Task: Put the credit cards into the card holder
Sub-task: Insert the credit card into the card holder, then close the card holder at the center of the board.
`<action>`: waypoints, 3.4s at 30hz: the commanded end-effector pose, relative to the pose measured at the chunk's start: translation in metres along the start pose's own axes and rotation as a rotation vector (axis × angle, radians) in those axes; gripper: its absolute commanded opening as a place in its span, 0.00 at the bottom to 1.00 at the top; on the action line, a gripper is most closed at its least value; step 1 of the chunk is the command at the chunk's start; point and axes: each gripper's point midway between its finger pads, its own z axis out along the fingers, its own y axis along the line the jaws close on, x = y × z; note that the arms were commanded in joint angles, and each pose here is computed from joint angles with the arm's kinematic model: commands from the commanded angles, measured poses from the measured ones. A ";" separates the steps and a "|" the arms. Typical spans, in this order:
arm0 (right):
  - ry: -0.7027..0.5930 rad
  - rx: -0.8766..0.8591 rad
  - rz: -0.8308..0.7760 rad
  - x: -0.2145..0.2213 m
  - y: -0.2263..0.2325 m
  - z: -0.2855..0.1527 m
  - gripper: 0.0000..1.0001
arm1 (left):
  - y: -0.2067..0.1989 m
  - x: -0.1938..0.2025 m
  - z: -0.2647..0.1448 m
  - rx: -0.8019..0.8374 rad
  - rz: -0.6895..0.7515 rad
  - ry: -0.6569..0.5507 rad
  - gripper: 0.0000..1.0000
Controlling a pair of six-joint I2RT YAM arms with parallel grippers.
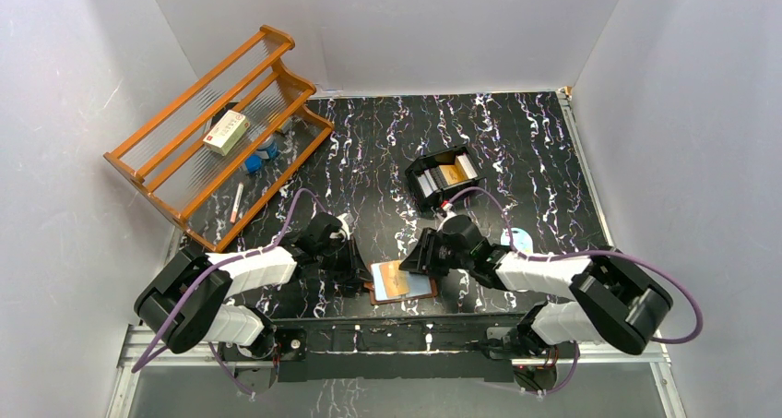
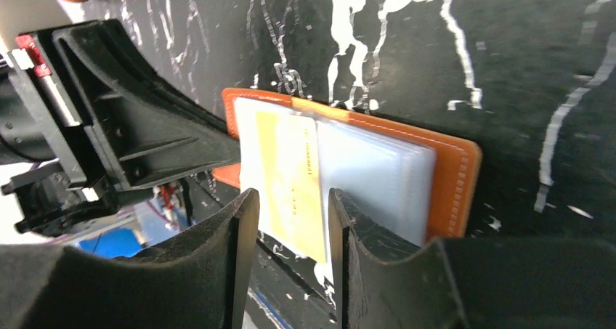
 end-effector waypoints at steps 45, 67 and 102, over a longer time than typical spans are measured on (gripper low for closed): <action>0.090 0.082 -0.109 0.015 0.034 0.022 0.47 | 0.009 0.005 -0.003 -0.035 -0.005 0.010 0.00; 0.000 0.155 -0.209 -0.003 0.035 -0.003 0.54 | -0.012 -0.003 -0.020 0.001 0.023 -0.017 0.05; -0.022 0.043 0.035 0.010 -0.008 -0.026 0.72 | -0.032 0.006 -0.024 0.139 0.045 0.014 0.00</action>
